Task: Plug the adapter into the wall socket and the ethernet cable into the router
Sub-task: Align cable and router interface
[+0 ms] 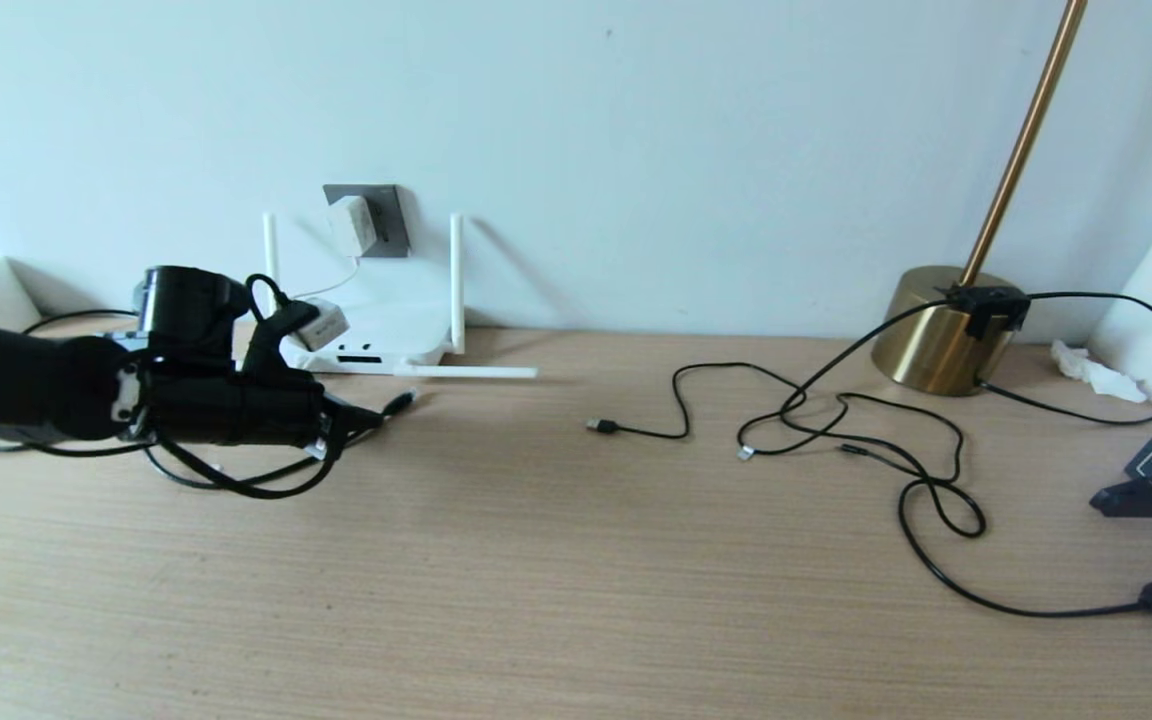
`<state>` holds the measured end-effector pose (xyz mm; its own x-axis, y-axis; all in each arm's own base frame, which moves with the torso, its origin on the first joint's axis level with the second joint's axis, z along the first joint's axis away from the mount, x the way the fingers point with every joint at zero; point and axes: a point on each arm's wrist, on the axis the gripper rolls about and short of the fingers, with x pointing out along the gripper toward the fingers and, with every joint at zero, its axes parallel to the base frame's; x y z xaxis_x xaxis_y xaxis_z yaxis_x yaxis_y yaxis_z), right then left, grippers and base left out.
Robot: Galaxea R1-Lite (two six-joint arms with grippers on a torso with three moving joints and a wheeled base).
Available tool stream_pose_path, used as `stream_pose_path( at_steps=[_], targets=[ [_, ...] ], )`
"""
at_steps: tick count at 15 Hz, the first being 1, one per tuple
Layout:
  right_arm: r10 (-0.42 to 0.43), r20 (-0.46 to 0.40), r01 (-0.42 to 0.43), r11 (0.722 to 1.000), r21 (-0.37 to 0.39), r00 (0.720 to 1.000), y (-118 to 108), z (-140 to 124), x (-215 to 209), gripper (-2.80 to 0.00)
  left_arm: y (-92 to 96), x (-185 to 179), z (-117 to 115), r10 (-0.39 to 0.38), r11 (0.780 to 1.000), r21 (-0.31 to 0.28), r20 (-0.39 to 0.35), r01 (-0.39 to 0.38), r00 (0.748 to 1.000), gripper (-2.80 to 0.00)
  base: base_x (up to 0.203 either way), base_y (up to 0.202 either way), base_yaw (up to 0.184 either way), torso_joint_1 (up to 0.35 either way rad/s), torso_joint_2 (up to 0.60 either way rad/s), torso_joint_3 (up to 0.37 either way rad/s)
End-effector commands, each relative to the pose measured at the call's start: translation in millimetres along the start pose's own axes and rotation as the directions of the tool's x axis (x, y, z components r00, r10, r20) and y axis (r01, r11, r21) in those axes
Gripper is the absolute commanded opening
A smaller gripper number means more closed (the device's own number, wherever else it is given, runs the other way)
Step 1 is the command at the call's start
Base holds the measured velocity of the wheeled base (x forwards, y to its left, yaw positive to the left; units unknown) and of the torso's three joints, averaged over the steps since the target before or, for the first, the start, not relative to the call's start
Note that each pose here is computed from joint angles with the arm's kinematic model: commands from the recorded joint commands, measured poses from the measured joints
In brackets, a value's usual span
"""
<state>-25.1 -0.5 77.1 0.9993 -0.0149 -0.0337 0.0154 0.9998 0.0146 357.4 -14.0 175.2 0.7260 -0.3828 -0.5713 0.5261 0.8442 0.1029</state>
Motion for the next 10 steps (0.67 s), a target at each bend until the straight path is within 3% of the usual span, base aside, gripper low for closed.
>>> stream_pose_path(
  at_steps=[1,4,6,8,10],
  targets=[
    [0.0,-0.002,0.0,1.0,0.0,1.0,0,0,0,0.0,0.0,-2,0,-0.027,1.0,-0.002,0.011,0.027,1.0,-2.8,0.0,0.0,0.0,0.0,0.0,0.0],
    [0.0,-0.002,0.0,1.0,0.0,1.0,0,0,0,0.0,-4.2,-15,5,-0.079,0.997,-0.004,0.052,0.08,0.996,-2.8,0.0,0.0,0.0,0.0,0.0,0.0],
    [0.0,-0.002,0.0,1.0,0.002,1.0,0,0,0,0.0,-15.0,-47,13,-0.183,0.981,-0.043,0.102,0.188,0.978,-2.8,0.0,0.0,0.0,0.0,0.0,0.0],
    [0.0,-0.003,0.0,1.0,0.003,1.0,0,0,0,0.0,-33.0,-86,16,-0.333,0.93,-0.121,0.124,0.347,0.935,-2.8,0.0,0.0,0.0,0.0,0.0,0.0],
    [0.001,-0.005,-0.001,1.0,-0.01,1.0,0,-1,0,0.0,-53.5,-122,14,-0.46,0.852,-0.218,0.125,0.476,0.879,-2.8,0.0,0.0,0.0,0.0,0.0,0.0]
  ],
)
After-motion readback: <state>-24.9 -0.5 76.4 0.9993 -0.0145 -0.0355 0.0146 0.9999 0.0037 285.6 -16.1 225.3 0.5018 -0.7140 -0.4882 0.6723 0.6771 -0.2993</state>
